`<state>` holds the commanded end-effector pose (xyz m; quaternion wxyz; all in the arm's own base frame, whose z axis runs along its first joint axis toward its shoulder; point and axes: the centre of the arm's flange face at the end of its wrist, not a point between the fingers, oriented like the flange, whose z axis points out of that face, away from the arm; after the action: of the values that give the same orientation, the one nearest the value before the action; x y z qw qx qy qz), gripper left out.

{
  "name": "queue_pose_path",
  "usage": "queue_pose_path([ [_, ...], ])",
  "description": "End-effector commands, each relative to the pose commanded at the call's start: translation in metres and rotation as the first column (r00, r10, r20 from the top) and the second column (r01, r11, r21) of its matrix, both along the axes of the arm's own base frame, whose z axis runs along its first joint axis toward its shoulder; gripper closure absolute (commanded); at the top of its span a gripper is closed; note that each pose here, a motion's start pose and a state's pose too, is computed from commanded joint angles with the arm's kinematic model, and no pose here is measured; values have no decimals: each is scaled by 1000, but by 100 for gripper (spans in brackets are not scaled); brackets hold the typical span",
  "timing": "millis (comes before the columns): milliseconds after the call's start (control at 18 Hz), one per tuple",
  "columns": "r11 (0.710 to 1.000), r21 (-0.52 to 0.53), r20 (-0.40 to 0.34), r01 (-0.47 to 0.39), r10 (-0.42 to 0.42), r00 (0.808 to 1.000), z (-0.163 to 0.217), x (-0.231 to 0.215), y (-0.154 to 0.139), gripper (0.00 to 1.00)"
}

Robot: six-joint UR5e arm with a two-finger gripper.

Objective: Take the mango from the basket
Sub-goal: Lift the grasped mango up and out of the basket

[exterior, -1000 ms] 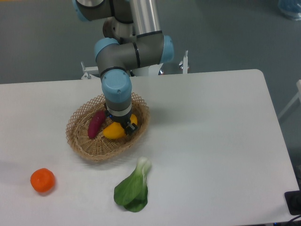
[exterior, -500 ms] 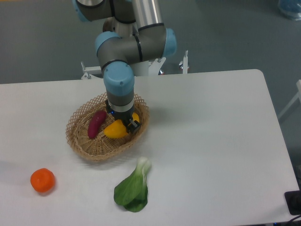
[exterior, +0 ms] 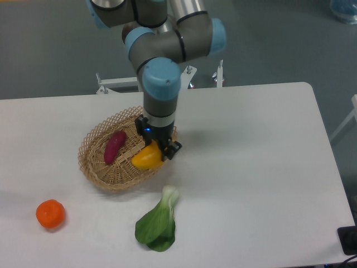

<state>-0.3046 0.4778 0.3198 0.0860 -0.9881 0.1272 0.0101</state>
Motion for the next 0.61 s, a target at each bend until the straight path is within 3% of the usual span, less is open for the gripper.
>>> queue_pose_path([
  [389,995,19,-43,-97,97,994,11,-85,-3,63],
  [611,993,16,-45,-114,115,992,7,-106,-15,63],
])
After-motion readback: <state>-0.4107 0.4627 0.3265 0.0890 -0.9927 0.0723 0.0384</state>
